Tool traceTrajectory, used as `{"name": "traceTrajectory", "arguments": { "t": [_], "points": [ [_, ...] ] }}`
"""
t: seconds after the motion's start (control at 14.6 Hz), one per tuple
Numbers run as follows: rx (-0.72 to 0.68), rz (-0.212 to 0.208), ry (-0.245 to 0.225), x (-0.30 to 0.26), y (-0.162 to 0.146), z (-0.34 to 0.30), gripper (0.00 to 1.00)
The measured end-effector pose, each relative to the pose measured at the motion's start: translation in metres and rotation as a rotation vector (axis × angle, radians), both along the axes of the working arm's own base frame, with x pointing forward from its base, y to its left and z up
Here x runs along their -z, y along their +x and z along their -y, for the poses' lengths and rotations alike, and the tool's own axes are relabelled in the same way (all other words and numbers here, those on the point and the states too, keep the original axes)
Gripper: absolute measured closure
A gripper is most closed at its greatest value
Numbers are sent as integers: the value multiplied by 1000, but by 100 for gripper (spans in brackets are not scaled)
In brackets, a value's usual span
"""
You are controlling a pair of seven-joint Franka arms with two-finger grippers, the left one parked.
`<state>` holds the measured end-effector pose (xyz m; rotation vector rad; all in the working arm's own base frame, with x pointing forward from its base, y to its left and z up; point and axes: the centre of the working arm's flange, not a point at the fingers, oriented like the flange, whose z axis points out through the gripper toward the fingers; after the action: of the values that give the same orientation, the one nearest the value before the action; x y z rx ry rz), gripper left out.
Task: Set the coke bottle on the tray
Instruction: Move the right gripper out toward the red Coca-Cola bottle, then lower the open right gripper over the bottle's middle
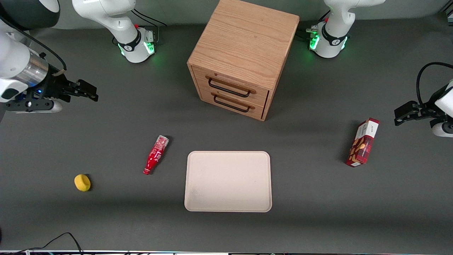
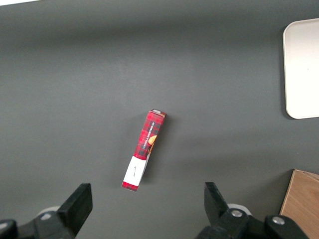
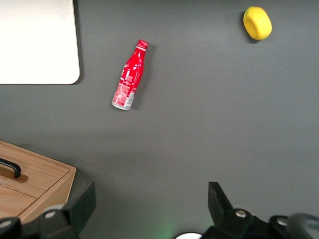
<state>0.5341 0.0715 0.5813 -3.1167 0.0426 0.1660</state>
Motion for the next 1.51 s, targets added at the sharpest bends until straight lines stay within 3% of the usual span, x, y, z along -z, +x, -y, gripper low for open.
{"name": "traceTrajectory", "arguments": {
  "t": [0.21, 0.34, 0.76, 1.17, 1.51],
  "points": [
    [11, -52, -17, 33, 16, -26, 0],
    [54, -55, -26, 65, 34, -50, 0],
    [214, -4, -26, 171, 68, -87, 0],
    [308, 68, -40, 284, 47, -87, 0],
    [381, 118, -68, 358, 49, -92, 0]
  ]
}}
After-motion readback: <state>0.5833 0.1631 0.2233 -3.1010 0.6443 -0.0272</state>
